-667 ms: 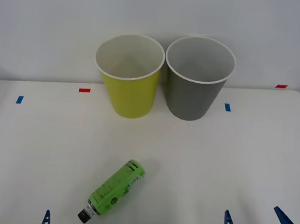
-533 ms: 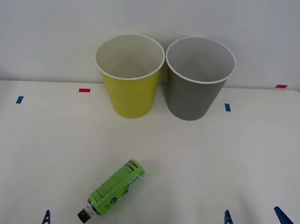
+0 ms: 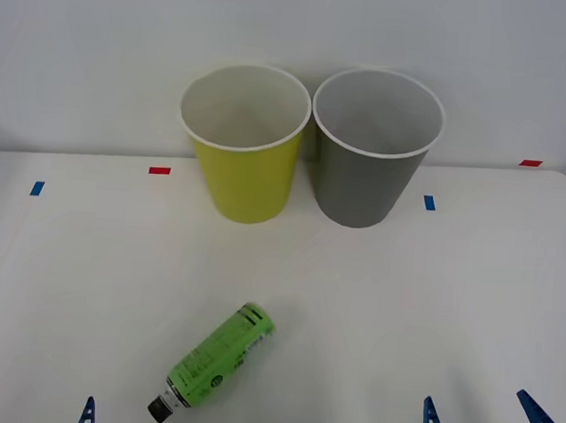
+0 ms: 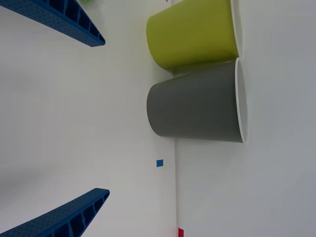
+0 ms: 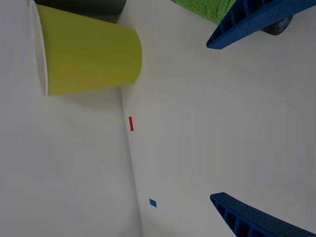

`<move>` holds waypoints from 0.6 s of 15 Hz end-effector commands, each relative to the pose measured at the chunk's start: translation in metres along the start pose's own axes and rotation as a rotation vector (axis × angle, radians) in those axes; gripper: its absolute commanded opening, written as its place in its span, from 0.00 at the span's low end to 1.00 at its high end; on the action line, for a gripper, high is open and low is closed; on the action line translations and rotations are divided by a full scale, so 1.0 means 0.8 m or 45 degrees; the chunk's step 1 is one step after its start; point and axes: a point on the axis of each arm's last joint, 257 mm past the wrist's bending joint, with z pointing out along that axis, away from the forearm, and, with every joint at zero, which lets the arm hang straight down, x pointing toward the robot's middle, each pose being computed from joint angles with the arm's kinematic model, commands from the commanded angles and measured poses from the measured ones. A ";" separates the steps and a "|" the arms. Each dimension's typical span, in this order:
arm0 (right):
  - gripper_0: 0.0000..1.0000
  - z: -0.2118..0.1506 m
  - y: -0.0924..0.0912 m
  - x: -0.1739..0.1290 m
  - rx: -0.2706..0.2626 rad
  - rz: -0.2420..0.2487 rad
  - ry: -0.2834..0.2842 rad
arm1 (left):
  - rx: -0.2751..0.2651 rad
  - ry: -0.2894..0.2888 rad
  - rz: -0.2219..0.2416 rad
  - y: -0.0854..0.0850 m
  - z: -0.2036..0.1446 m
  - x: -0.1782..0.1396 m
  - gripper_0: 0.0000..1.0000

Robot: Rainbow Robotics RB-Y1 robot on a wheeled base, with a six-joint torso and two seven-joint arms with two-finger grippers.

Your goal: Put cans in the gray bin and PET bottles in the light green bin.

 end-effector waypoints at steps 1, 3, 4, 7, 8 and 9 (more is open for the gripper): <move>1.00 0.000 0.000 0.000 0.000 0.000 0.000 | 0.000 0.000 0.000 0.000 0.000 0.000 1.00; 1.00 0.000 0.000 0.000 0.000 0.000 0.000 | 0.000 0.000 0.000 0.000 0.000 0.000 1.00; 1.00 0.000 0.000 0.000 0.000 0.000 0.000 | 0.000 0.000 0.000 0.000 0.000 0.000 1.00; 1.00 0.000 0.000 0.000 0.000 0.000 0.000 | 0.000 0.000 0.000 0.000 0.000 0.000 1.00; 1.00 0.000 0.000 0.000 0.000 0.000 0.000 | 0.000 0.000 0.000 0.000 0.000 0.000 1.00; 1.00 0.000 0.000 0.000 0.000 0.000 0.000 | 0.000 0.000 0.000 0.000 0.000 0.000 1.00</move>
